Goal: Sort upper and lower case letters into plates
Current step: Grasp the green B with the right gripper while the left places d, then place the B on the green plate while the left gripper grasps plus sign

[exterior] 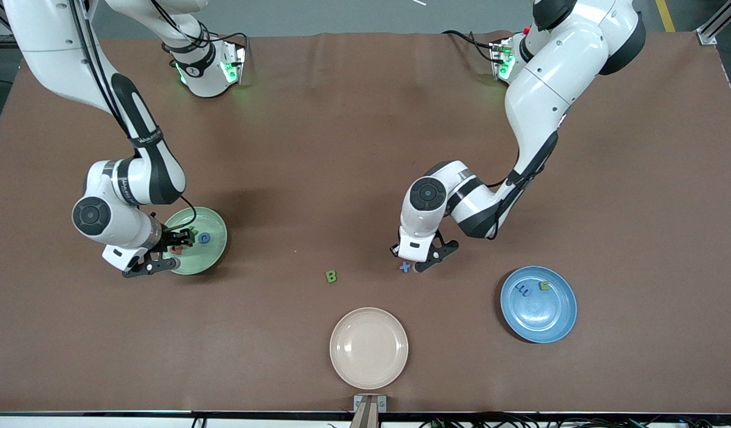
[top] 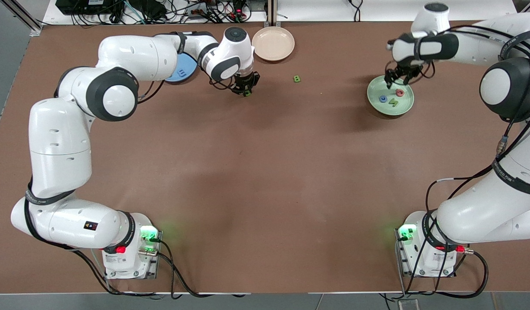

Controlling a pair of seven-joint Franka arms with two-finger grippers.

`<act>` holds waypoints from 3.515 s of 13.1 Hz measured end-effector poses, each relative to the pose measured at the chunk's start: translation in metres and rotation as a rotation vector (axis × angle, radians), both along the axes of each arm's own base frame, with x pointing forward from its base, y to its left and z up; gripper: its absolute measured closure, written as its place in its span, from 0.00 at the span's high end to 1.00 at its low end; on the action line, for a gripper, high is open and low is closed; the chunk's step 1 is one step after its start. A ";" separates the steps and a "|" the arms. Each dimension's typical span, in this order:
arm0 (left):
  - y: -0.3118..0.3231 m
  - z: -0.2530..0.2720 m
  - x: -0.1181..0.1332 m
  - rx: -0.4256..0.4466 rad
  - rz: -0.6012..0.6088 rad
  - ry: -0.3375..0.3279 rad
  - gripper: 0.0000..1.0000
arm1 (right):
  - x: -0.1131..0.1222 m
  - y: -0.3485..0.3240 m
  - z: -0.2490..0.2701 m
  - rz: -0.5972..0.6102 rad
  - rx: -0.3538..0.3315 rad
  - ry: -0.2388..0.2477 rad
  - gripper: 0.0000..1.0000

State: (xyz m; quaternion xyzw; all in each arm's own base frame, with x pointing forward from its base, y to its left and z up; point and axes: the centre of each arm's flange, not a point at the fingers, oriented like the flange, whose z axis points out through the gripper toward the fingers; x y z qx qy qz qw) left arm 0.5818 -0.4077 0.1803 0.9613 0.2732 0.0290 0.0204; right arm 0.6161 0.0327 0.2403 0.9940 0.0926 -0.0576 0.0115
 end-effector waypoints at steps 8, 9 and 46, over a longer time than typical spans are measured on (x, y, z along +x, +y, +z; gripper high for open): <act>0.120 0.065 0.083 0.032 -0.140 -0.101 0.27 | 0.029 0.224 0.027 -0.326 0.045 -0.083 1.00; 0.142 0.066 0.092 0.042 -0.173 -0.102 0.27 | 0.033 0.244 0.011 -0.352 0.052 -0.098 1.00; 0.017 0.018 0.042 -0.043 0.091 -0.036 0.85 | 0.041 0.000 0.012 0.069 0.076 -0.047 0.28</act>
